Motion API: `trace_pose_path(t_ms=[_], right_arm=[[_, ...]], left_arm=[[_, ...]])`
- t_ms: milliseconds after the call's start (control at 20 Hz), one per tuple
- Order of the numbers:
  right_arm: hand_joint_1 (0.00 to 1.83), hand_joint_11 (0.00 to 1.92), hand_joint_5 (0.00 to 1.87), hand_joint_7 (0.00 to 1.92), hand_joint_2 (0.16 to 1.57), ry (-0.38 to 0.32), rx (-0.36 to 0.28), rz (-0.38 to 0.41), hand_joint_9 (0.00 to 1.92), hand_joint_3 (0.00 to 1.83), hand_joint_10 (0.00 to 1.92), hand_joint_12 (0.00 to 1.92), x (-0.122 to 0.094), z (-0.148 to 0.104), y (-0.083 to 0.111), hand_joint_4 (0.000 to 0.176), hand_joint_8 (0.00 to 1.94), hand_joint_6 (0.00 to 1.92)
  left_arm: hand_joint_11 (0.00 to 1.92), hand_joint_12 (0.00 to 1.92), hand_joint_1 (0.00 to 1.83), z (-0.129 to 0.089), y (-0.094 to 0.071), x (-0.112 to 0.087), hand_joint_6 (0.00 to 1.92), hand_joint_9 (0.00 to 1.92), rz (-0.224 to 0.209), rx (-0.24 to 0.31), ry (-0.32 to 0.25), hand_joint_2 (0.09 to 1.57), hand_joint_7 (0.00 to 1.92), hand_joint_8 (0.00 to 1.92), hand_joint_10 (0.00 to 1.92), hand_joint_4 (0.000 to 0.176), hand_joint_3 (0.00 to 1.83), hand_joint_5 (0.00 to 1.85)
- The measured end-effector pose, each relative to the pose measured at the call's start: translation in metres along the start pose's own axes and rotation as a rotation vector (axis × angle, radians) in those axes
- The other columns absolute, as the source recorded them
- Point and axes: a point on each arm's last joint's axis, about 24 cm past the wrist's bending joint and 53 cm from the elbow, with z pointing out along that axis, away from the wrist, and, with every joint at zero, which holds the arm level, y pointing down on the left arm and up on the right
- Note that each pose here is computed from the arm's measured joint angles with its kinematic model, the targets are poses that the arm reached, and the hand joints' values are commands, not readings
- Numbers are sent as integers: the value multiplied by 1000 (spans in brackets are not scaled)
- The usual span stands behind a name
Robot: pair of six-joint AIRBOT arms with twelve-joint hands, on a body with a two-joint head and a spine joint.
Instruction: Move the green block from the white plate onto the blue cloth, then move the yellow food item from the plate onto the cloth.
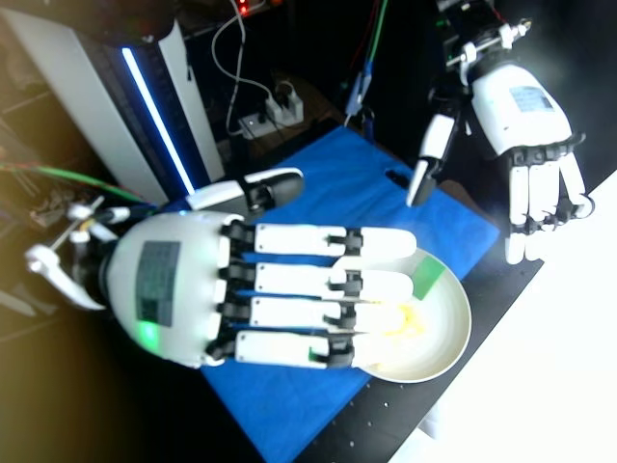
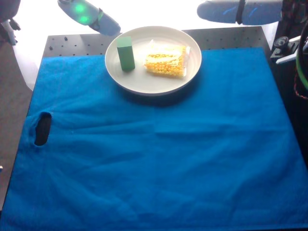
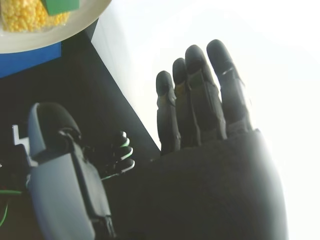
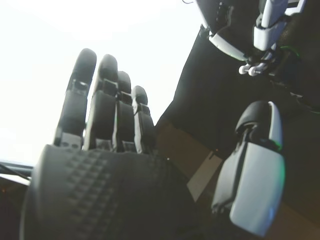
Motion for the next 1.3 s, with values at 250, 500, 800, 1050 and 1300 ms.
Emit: trace_pose_path(t_ms=[250,500,800,1050,1300], right_arm=[[664,117,222,299,729,15,-6,8,314,0,3,633,10,2,1,36,1,0],[657,91,273,211,816,18,-8,7,213,1,0,697,12,2,1,10,0,0],[662,0,264,232,864,26,-11,8,234,4,2,966,16,3,2,0,1,0],[640,30,272,240,876,34,-13,11,266,4,14,974,21,4,2,0,3,3],[619,0,271,259,867,36,-14,14,280,2,6,985,23,4,2,0,0,0]], left_arm=[[155,924,870,13,-4,27,0,597,9,-3,48,771,588,6,9,24,0,392],[149,936,883,21,8,48,1,593,-16,-41,85,775,579,2,4,35,0,470],[302,1086,854,25,12,52,0,659,-43,-55,90,747,580,0,10,29,1,555],[219,1114,875,30,0,59,9,660,-45,-34,98,745,579,0,4,23,0,599],[229,971,771,32,-4,72,1,594,-39,-26,116,795,569,3,0,41,2,586]])
